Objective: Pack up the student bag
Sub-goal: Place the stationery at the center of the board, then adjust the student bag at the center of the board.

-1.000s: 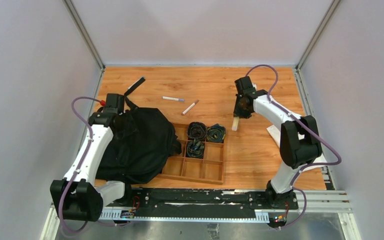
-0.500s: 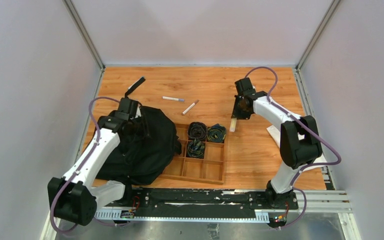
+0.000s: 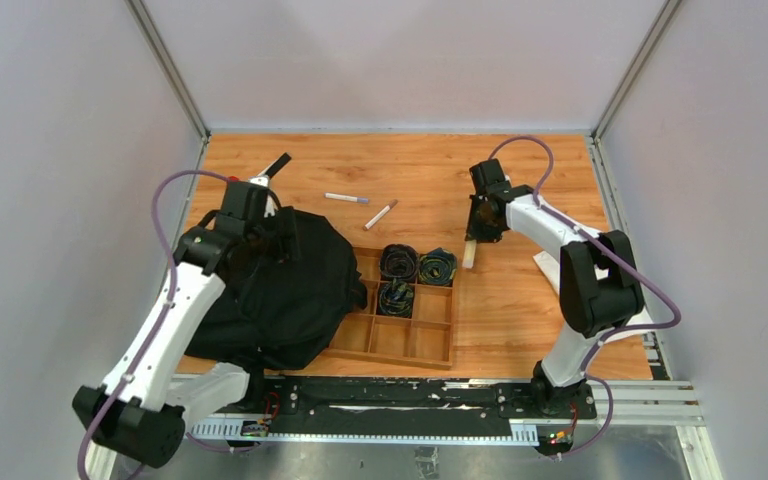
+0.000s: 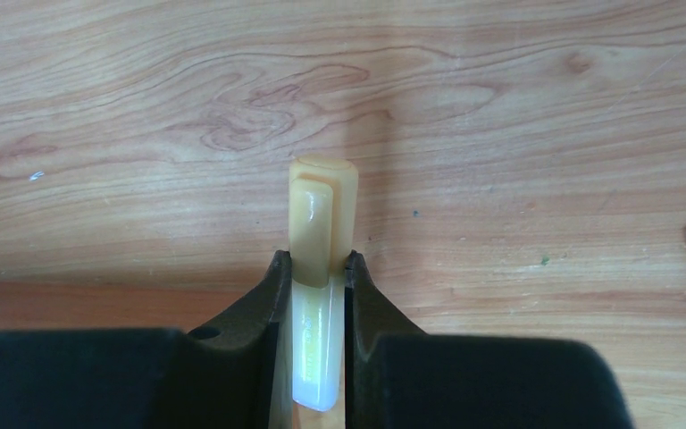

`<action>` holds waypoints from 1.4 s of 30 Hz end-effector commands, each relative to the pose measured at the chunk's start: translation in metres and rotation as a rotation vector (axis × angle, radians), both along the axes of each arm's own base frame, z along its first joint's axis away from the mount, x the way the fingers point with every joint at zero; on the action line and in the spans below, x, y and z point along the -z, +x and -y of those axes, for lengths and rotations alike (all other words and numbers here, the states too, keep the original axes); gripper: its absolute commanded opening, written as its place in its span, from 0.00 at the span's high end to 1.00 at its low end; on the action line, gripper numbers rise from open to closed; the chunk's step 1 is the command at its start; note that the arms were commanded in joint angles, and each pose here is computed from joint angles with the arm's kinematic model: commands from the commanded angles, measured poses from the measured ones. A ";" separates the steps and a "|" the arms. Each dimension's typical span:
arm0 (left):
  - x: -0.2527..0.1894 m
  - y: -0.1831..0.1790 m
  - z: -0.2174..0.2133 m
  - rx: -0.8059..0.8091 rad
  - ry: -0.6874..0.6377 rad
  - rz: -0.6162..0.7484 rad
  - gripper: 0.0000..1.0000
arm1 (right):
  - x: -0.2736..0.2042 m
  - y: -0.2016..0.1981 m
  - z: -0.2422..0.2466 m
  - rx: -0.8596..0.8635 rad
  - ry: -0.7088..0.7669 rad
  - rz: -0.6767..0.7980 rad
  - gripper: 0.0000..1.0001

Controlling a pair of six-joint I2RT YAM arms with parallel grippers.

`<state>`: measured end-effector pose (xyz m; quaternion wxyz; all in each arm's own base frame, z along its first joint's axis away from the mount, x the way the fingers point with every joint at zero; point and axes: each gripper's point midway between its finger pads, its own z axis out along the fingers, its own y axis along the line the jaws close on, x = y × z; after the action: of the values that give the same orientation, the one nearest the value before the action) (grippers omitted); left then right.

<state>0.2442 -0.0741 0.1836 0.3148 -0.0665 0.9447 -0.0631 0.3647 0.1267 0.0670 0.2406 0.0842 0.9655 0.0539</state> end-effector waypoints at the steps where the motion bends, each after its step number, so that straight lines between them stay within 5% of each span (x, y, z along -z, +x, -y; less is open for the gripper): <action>1: -0.063 0.001 -0.002 0.043 -0.006 0.207 0.18 | 0.010 0.004 0.020 -0.002 -0.096 -0.030 1.00; 7: -0.064 -0.018 0.037 0.195 0.018 0.190 0.16 | 0.024 0.017 0.033 -0.029 -0.189 -0.075 0.92; 12: -0.059 -0.020 0.040 0.188 0.028 0.183 0.13 | 0.021 0.018 0.036 -0.040 -0.196 -0.090 0.48; 15: -0.070 -0.016 0.033 0.159 0.049 0.221 0.12 | -0.009 0.019 0.037 -0.034 -0.185 -0.026 0.38; 21: -0.069 -0.012 0.016 0.077 0.134 0.183 0.11 | -0.081 0.002 -0.007 -0.117 -0.003 0.116 0.36; 27: -0.094 -0.011 -0.020 -0.051 0.122 0.204 0.11 | -0.108 -0.075 -0.142 -0.444 0.253 0.134 0.34; 30: -0.113 -0.015 -0.039 -0.108 0.123 0.250 0.11 | -0.119 -0.118 -0.206 -0.592 0.492 0.117 0.24; 34: -0.116 -0.019 -0.044 -0.122 0.125 0.257 0.11 | -0.116 -0.157 -0.259 -0.705 0.673 0.044 0.13; 42: -0.105 -0.020 -0.044 -0.124 0.125 0.231 0.12 | -0.077 -0.187 -0.304 -0.764 0.794 -0.123 0.12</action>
<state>0.2243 -0.0334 0.2941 0.4350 -0.0946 0.8955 -0.0003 0.1948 0.4040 0.1420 0.1345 -0.1789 0.8700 0.4392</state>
